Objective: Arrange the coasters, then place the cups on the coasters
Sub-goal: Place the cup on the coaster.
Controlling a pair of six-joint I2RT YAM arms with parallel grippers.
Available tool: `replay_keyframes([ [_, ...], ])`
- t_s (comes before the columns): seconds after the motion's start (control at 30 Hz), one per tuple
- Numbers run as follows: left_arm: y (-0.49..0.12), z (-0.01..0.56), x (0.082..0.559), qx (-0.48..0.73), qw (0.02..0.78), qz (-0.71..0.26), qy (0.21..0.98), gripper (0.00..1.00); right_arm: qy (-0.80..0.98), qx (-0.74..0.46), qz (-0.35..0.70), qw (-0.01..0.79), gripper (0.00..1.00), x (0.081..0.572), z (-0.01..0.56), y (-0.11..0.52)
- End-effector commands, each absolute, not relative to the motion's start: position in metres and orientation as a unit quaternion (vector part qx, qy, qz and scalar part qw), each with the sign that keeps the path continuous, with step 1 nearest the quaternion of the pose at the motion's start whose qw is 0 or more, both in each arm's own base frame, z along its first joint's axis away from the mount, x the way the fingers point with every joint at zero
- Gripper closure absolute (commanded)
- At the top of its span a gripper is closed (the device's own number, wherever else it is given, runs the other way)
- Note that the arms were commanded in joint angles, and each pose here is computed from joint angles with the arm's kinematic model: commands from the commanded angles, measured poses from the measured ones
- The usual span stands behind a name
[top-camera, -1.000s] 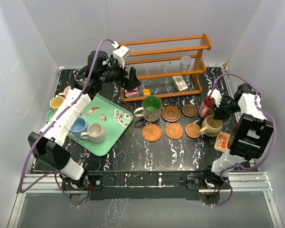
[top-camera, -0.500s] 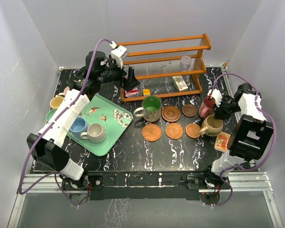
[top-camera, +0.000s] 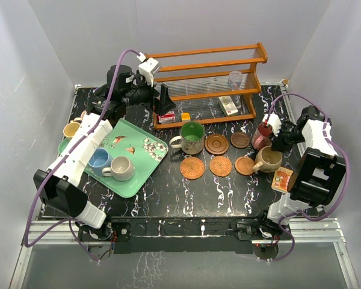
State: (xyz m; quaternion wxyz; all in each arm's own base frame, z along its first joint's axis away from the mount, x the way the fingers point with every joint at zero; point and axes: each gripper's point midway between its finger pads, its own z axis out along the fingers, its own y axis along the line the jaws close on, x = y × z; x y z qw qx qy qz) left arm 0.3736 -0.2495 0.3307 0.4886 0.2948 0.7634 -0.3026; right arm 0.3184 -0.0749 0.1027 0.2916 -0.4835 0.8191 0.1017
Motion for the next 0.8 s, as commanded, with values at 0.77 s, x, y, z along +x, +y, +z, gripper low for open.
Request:
replay_keyframes([
  [0.77,-0.239,0.359,0.36,0.292,0.515,-0.323,0.739,0.01,0.803,-0.494,0.073,0.325,0.71,0.329,0.13,-0.074],
])
